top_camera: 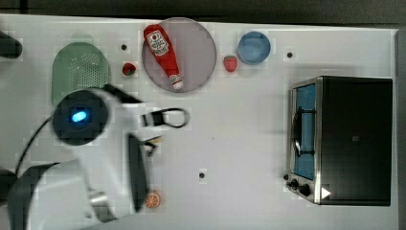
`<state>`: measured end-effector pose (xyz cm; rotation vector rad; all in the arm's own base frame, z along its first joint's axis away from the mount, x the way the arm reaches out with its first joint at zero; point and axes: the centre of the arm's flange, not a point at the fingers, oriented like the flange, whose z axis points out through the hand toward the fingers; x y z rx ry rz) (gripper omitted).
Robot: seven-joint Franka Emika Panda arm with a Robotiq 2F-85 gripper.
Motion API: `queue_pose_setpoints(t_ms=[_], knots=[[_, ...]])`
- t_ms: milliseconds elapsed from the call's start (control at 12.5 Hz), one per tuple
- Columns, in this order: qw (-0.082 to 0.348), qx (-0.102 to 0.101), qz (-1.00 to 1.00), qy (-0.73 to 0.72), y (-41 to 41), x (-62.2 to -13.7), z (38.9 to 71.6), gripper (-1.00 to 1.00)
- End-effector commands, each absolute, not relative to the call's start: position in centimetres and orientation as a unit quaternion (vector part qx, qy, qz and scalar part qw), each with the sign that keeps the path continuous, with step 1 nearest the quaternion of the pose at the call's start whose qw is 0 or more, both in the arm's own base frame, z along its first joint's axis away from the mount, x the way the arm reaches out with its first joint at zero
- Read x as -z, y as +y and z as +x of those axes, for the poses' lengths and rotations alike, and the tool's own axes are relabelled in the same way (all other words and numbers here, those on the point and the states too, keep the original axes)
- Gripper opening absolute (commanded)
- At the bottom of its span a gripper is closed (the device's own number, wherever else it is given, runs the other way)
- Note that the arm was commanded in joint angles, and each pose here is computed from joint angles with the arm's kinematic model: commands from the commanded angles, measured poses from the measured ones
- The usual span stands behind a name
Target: Pick Banana and place it in mug.
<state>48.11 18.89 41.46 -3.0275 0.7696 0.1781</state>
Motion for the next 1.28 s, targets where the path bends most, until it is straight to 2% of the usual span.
queue_pose_setpoints(t_ms=[80,240,560,640,720,1040,1120,1280], knots=[[0.012,-0.055,-0.944,0.324,21.5,-37.5,47.2,-0.28],[0.025,-0.044,-0.942,0.332,22.3,-33.8,46.5,-0.28],[0.038,-0.049,-0.930,0.362,22.8,-27.9,46.0,-0.28],[0.037,-0.053,-0.930,0.362,22.8,-26.9,46.0,-0.20],[0.034,-0.059,-0.930,0.361,22.8,-26.0,45.9,0.01],[0.040,-0.056,-0.929,0.363,22.9,-25.4,46.1,0.90],[0.041,-0.055,-0.929,0.363,22.9,-25.6,46.2,1.00],[0.055,-0.033,-0.927,0.369,22.5,-27.8,47.4,1.00]])
